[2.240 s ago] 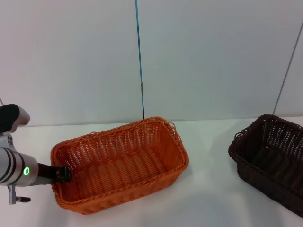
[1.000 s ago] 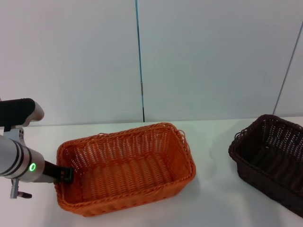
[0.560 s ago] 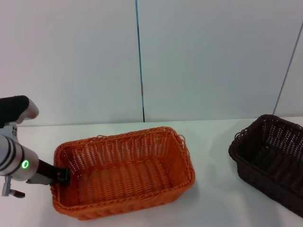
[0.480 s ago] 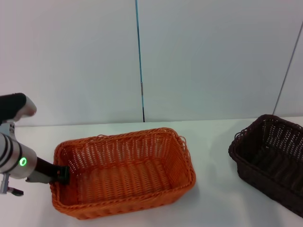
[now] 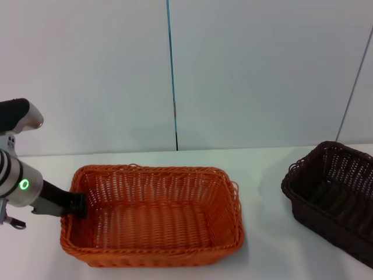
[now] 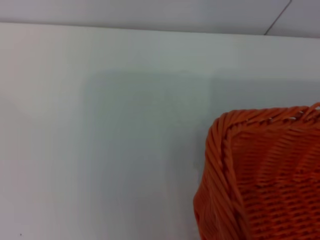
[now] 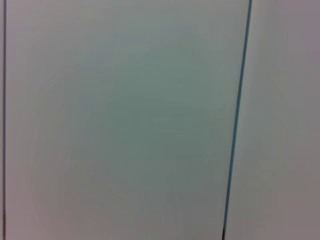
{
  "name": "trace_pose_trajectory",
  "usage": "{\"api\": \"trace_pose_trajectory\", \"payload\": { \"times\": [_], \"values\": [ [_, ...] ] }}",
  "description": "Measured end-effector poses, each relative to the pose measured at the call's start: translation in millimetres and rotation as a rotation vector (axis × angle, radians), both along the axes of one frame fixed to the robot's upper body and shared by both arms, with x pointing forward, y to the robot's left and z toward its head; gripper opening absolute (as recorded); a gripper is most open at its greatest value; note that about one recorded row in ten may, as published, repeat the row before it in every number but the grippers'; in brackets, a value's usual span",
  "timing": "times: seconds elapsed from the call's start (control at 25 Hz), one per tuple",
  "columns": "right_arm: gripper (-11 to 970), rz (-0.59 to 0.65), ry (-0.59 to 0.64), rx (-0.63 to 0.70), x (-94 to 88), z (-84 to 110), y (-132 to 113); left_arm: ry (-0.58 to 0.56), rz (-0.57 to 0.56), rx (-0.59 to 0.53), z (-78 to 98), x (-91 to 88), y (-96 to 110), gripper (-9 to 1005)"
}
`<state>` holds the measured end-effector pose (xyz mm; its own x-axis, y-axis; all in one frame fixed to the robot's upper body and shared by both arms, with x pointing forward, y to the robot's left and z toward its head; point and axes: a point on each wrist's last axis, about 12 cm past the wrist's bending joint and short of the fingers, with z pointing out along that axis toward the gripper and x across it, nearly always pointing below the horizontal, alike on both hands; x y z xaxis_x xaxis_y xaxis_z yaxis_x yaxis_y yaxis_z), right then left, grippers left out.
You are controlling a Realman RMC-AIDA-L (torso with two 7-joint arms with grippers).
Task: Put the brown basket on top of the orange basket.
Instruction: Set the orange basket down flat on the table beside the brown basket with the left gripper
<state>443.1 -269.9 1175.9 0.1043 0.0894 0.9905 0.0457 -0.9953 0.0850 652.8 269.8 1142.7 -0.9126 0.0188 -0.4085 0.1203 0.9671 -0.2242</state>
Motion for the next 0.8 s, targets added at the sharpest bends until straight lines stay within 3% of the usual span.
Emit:
{"api": "trace_pose_trajectory", "payload": {
  "times": [0.8],
  "values": [
    [915, 0.001, 0.003, -0.002, 1.5, -1.7, -0.2, 0.035, 0.015, -0.122, 21.1, 1.2, 15.0, 159]
  ]
}}
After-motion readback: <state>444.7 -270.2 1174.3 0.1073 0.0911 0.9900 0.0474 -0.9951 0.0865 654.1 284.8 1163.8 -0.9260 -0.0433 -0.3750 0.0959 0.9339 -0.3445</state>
